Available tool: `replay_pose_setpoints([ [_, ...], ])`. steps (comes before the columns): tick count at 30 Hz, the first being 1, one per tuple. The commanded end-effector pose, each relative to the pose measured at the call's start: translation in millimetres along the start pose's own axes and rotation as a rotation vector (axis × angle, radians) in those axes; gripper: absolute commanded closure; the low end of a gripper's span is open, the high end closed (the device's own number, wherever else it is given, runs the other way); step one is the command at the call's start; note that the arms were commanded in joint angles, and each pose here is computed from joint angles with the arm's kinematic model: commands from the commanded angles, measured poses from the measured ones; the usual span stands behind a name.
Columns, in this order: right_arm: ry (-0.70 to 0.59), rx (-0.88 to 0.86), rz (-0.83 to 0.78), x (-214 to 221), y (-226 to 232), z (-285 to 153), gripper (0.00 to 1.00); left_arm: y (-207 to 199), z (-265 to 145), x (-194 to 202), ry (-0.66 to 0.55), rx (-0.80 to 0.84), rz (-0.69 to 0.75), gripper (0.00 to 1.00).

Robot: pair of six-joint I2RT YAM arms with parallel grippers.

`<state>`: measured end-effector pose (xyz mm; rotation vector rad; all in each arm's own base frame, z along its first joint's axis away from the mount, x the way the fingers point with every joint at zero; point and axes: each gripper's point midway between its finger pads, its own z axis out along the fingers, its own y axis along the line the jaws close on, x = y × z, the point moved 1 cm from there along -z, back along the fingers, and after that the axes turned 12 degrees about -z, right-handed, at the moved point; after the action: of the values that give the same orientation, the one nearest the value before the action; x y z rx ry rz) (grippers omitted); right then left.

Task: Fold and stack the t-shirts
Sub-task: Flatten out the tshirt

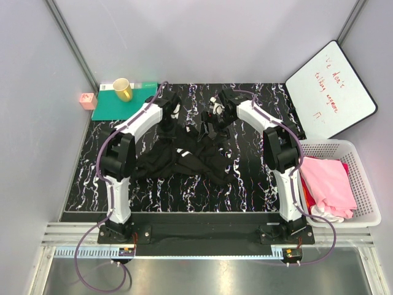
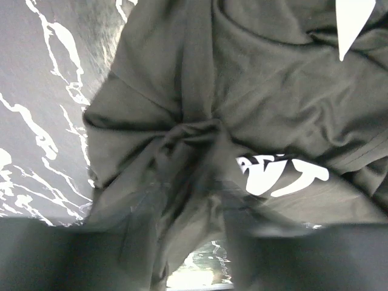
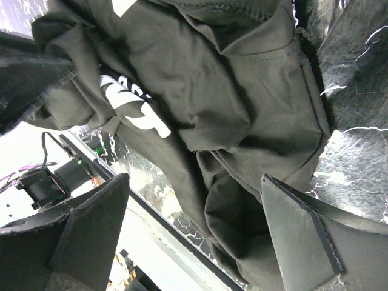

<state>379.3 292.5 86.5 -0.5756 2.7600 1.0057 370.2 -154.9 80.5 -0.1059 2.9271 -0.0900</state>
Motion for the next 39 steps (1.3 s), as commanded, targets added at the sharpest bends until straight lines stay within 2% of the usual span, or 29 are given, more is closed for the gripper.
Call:
replay_pose_setpoints([
  [1,-0.035,-0.017,-0.059,-7,14,-12,0.04,-9,-18,-7,-0.039,0.026,0.021,1.0],
  [9,-0.047,-0.06,-0.069,-29,12,4,0.04,-5,-69,10,-0.101,0.047,0.017,1.0],
  [15,-0.044,-0.08,-0.042,-45,0,31,0.05,2,-81,59,-0.027,0.056,0.012,1.0],
  [25,-0.062,-0.117,-0.004,-68,-14,65,0.09,29,-81,154,0.136,0.041,-0.166,1.0],
  [27,-0.066,-0.123,0.008,-70,-15,68,0.17,34,-84,168,0.152,0.042,-0.186,1.0],
  [30,-0.072,-0.122,0.016,-74,-20,75,0.2,39,-90,186,0.185,0.042,-0.224,1.0],
  [32,-0.067,-0.122,0.019,-73,-23,81,0.28,45,-91,195,0.205,0.024,-0.228,1.0],
  [34,-0.044,-0.113,0.038,-66,-29,90,0.51,51,-92,209,0.242,0.001,-0.235,1.0],
  [36,-0.043,-0.078,0.046,-64,-36,91,0.67,56,-90,220,0.265,-0.007,-0.241,1.0],
  [39,-0.04,0.016,0.046,-62,-52,89,0.77,64,-87,237,0.294,-0.024,-0.254,1.0],
])
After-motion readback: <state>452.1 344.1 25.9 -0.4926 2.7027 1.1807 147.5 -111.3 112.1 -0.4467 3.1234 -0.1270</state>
